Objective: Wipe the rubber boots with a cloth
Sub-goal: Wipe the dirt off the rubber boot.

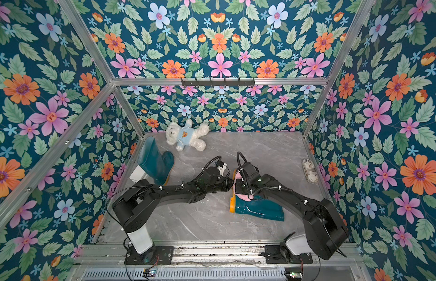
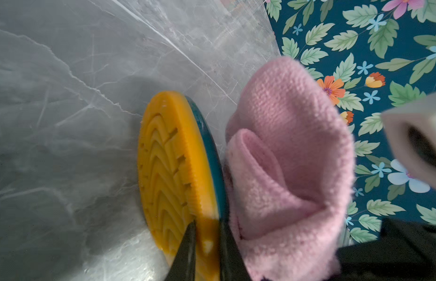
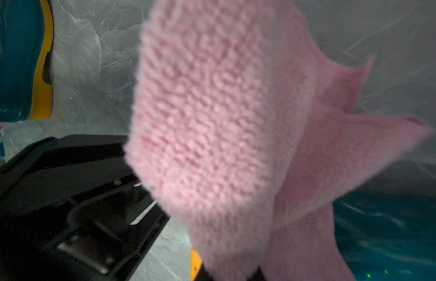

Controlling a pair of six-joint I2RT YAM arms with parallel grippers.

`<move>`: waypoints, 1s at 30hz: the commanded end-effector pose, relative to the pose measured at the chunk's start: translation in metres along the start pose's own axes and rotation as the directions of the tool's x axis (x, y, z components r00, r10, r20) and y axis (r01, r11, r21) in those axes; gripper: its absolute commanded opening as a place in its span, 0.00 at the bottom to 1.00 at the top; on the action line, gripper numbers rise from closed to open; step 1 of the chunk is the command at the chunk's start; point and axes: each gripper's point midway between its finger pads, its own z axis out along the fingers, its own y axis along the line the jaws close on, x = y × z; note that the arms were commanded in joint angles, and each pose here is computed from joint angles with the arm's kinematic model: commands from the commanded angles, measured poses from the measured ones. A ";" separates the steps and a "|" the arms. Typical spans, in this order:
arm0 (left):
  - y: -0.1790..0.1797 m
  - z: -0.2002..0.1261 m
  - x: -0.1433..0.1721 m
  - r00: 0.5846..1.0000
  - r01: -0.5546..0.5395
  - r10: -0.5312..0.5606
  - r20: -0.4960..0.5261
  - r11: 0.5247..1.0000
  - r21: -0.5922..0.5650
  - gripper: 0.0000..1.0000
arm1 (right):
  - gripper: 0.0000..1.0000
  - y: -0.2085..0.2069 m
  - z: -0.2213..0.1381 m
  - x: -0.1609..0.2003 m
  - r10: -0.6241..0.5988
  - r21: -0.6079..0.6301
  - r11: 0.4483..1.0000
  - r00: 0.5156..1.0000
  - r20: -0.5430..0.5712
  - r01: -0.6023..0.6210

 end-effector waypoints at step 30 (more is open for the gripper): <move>0.048 0.003 0.036 0.994 -0.019 0.001 -0.108 0.986 -0.165 0.03 | 0.00 -0.215 -0.051 0.061 0.636 0.274 0.728 0.768 0.075 -0.629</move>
